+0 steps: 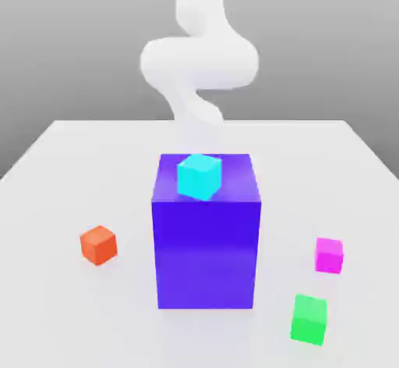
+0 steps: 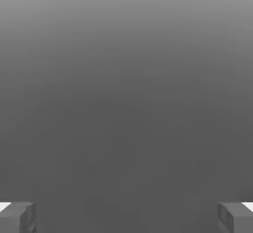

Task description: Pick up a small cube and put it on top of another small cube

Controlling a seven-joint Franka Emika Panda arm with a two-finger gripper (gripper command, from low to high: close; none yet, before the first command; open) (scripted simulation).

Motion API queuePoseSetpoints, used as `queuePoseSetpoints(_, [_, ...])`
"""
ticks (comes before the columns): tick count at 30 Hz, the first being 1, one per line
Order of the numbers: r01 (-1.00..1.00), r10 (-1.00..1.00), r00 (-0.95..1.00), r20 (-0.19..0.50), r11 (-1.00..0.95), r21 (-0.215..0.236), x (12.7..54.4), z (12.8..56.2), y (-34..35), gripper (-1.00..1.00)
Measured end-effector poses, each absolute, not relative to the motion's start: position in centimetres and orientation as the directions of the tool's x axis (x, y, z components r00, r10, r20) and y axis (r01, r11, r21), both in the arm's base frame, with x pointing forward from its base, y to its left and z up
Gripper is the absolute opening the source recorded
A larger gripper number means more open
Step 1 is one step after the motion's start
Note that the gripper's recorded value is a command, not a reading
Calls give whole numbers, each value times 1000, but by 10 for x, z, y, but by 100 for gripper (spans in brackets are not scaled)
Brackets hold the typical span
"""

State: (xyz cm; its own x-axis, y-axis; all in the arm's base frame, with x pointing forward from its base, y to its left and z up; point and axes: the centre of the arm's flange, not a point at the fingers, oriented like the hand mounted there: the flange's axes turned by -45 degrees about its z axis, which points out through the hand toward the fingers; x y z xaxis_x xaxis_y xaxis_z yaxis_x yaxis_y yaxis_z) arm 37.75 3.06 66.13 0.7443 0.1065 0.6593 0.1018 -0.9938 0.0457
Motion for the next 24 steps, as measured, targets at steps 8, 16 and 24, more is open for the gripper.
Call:
queuePoseSetpoints(8, [545, 559, 732, 390, -823, 158, 415, 463, 152, 0])
queuePoseSetpoints(16, [888, 891, 439, 116, -450, 97, 339, 275, 237, 0])
queuePoseSetpoints(24, [979, 979, 202, 4, -202, -1, 267, 160, 256, 0])
